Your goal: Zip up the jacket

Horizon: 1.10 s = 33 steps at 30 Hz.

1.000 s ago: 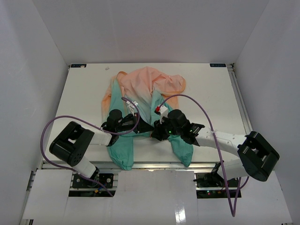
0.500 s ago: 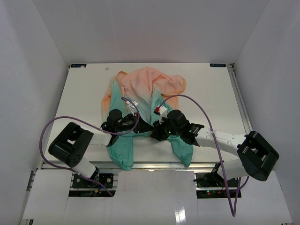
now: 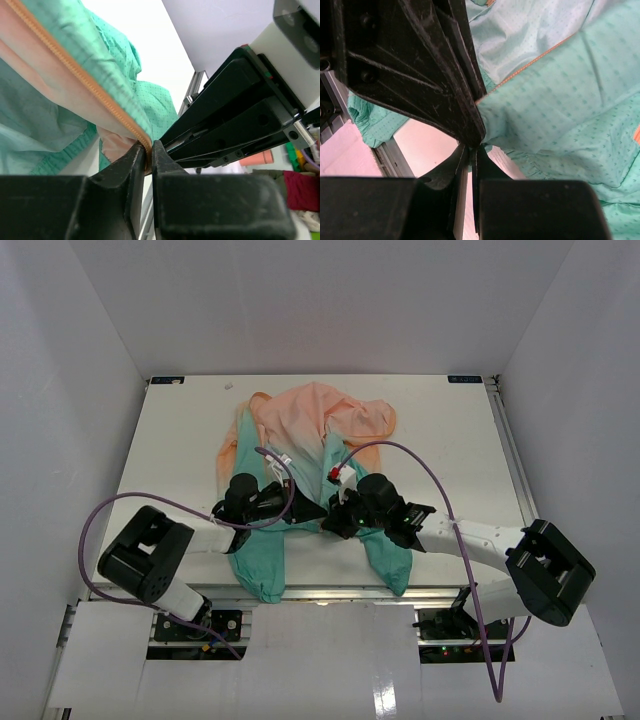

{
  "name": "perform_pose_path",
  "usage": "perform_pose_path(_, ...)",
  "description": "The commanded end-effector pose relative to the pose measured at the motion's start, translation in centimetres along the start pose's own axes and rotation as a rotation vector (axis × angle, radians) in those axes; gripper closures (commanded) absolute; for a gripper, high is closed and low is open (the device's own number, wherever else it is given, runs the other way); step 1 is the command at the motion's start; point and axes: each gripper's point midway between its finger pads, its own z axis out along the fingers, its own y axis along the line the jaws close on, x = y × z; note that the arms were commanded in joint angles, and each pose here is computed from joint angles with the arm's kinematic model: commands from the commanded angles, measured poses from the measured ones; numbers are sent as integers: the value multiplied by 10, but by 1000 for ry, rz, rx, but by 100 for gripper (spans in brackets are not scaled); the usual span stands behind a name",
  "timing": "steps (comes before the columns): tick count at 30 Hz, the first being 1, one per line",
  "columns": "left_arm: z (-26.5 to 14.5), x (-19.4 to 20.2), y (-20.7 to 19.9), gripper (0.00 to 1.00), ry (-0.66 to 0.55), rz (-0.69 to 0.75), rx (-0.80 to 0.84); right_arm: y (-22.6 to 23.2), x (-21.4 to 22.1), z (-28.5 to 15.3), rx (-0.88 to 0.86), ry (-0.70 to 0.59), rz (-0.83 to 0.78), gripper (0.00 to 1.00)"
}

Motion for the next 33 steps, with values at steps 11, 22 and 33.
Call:
perform_pose_path(11,-53,-63,55,50,-231,62,-625,7,-10,-12,-31,-71,-69,92)
perform_pose_path(22,-118,-34,116,46,-105,9,-1120,14,-18,-17,-65,-117,-56,92)
perform_pose_path(33,-127,-38,121,47,-74,1,-1216,17,-20,-21,-83,-127,-43,92)
